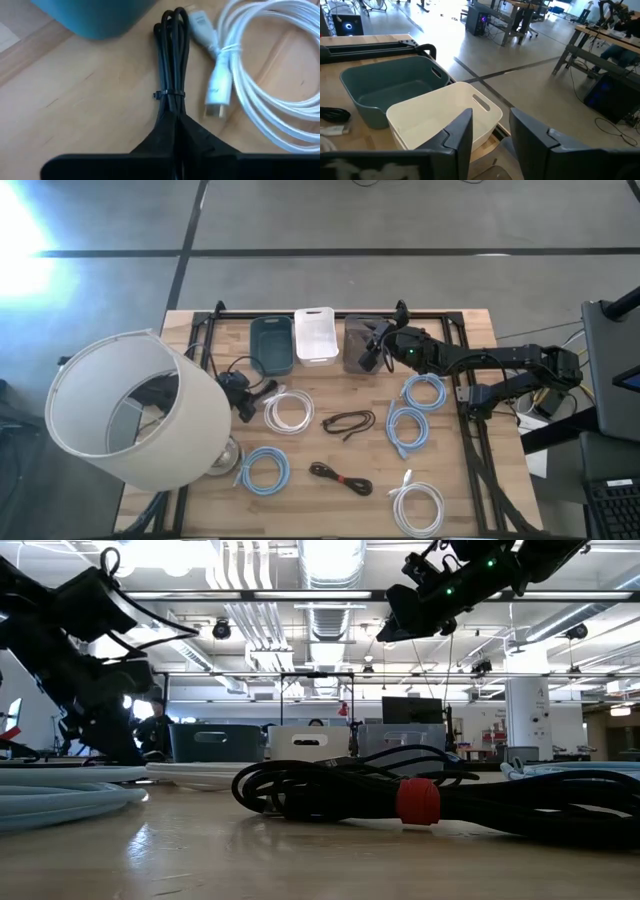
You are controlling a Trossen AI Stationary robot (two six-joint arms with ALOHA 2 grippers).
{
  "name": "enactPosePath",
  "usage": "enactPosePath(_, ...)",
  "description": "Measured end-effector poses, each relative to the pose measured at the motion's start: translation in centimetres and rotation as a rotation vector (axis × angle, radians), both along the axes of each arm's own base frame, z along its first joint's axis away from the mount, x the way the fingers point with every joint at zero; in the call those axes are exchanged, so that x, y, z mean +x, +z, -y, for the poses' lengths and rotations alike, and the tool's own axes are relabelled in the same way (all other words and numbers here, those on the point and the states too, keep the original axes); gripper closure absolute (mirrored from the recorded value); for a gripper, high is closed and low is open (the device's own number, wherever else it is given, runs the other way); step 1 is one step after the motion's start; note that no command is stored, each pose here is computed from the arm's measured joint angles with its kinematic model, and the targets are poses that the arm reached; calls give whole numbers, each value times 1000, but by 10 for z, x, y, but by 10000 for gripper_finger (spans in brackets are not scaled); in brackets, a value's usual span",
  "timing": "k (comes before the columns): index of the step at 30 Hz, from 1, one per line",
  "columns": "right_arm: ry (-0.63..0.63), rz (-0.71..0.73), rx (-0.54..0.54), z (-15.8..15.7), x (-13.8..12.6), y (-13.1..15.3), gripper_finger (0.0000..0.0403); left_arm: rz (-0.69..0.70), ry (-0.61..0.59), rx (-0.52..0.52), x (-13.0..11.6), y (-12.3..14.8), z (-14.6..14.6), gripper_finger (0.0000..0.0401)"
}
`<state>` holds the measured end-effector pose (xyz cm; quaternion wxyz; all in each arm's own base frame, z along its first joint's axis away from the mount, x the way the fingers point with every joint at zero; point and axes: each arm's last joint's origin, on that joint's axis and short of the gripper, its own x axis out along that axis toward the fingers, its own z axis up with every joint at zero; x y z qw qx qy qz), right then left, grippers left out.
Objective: Pick & Place USB Port
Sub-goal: Put the top left black USB cable into the blue bin
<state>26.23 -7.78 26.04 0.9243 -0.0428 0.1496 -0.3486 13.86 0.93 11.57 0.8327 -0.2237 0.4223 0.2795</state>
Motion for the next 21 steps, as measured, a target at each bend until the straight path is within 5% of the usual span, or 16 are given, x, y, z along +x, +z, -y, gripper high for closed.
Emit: enactPosePath(21,1,-20,6,0,-1,-2,291,190,-68,284,49,102,-3,388)
